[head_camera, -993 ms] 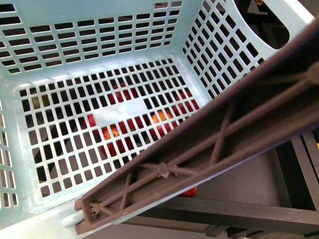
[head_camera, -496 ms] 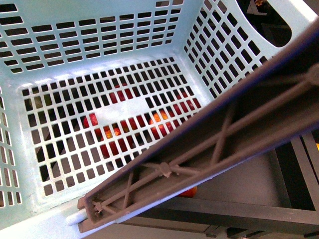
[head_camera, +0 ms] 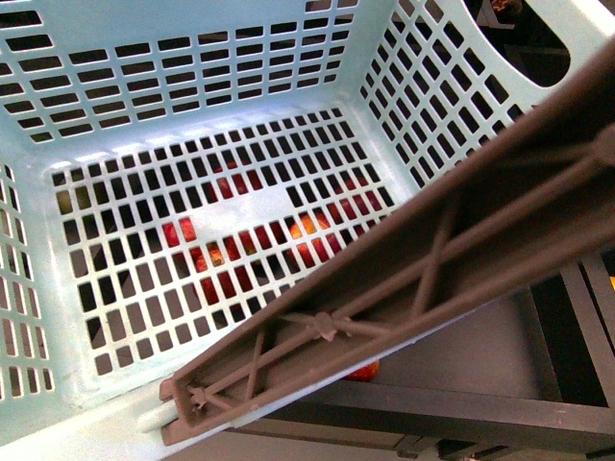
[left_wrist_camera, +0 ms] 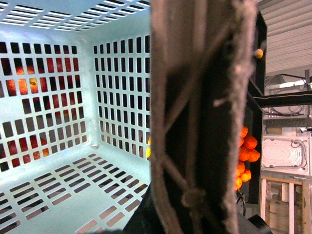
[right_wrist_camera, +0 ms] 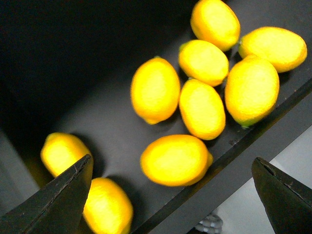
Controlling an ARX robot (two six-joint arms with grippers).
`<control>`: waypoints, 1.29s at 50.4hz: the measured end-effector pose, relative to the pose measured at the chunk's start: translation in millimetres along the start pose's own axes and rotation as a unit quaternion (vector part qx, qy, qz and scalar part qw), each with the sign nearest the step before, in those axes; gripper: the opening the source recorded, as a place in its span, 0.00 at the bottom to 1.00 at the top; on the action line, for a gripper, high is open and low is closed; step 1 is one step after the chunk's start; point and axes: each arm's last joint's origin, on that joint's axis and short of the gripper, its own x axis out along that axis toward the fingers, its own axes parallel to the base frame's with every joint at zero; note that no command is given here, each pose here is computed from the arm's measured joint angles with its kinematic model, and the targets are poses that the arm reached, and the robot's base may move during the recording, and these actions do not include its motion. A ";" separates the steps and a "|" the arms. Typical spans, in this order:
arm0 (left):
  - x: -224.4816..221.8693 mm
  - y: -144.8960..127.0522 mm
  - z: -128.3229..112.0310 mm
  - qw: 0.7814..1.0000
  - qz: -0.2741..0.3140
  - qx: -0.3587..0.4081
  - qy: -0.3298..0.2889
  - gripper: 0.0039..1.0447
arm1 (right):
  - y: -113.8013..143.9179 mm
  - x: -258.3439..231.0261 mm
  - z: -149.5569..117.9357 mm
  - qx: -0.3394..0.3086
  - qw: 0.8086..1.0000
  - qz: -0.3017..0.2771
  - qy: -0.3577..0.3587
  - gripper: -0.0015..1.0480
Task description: Pick lemon and mango into basket
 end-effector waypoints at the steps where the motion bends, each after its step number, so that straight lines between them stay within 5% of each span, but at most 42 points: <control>1: 0.0 0.0 0.0 1.000 0.000 0.000 0.000 0.04 | -0.8 3.4 0.1 0.001 1.000 -0.003 0.003 0.92; 18: 0.0 0.0 0.0 1.000 0.000 0.000 0.000 0.04 | -8.6 58.5 0.0 0.043 0.997 -0.033 0.053 0.92; 65: 0.0 0.0 0.0 1.000 0.000 0.000 0.000 0.04 | 35.8 140.7 1.6 0.077 0.993 -0.027 0.081 0.92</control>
